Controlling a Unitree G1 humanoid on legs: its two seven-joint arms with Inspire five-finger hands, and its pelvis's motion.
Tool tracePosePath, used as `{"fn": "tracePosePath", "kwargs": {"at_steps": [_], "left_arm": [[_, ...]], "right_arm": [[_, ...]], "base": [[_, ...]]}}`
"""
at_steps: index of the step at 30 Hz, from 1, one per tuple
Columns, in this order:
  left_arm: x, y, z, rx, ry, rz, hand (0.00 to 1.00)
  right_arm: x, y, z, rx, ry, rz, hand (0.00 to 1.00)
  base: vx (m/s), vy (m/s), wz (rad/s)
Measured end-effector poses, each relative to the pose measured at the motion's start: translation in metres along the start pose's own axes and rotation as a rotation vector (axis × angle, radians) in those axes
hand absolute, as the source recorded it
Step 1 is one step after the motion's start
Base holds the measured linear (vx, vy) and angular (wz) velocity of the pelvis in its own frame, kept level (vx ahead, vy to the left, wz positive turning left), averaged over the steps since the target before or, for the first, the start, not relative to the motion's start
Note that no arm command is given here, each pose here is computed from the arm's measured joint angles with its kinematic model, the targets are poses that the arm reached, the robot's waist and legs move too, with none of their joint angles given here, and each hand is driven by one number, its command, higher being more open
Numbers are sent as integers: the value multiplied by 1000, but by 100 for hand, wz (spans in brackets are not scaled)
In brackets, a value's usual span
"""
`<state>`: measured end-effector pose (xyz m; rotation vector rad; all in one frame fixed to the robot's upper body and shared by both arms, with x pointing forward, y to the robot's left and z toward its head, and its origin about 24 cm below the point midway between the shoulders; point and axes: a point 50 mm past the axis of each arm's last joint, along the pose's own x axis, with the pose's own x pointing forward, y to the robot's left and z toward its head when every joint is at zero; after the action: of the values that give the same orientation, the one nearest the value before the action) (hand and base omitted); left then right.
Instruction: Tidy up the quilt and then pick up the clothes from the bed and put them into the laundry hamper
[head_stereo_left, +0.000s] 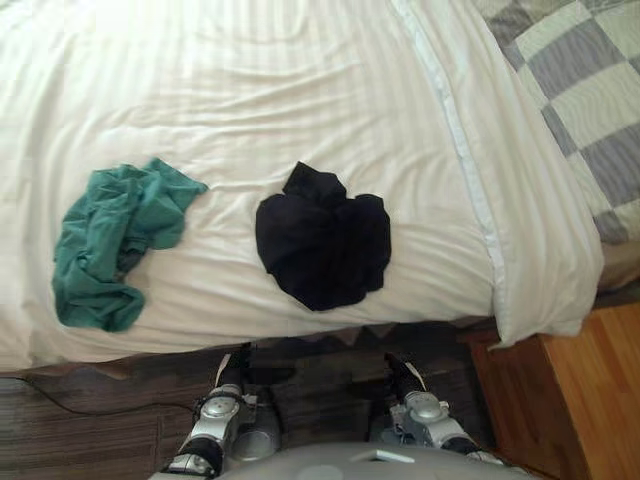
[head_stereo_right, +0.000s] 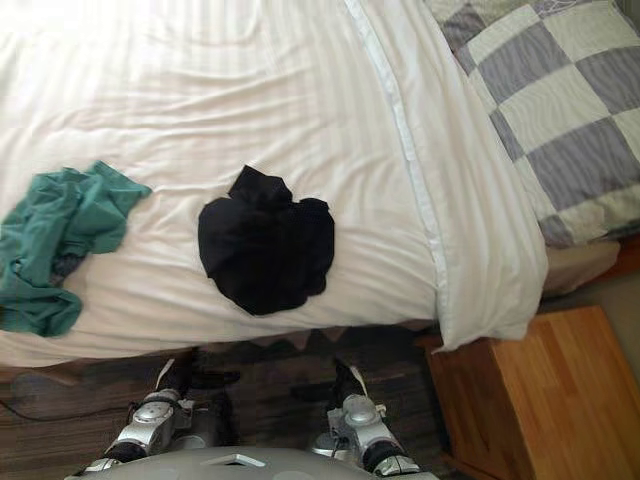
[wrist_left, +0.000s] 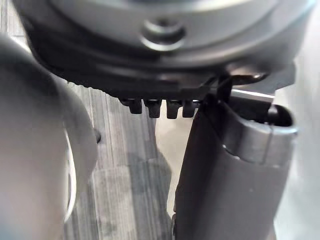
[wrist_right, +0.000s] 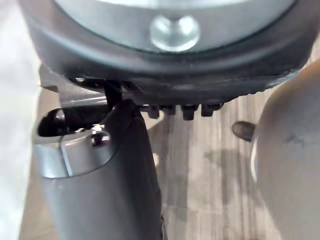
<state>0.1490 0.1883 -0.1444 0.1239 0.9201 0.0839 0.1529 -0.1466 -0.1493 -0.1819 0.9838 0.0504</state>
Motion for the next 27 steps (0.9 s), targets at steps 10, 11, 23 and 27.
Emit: {"fn": "tracePosePath", "kwargs": {"at_steps": [10, 11, 23, 27], "left_arm": [[-5, 9, -20, 64, 79, 6, 100], [-5, 9, -20, 63, 79, 4, 100], [-1, -5, -5, 25, 30, -29, 100], [-2, 3, -10, -4, 54, -1, 100]], "right_arm": [[-1, 29, 10, -12, -35, 85, 100], [-1, 29, 10, -14, -36, 82, 100], [3, 6, 8, -121, -1, 31, 100], [2, 0, 6, -79, 0, 9, 100]], "base": [[44, 25, 10], [84, -96, 39], [23, -28, 22], [-7, 128, -53]]}}
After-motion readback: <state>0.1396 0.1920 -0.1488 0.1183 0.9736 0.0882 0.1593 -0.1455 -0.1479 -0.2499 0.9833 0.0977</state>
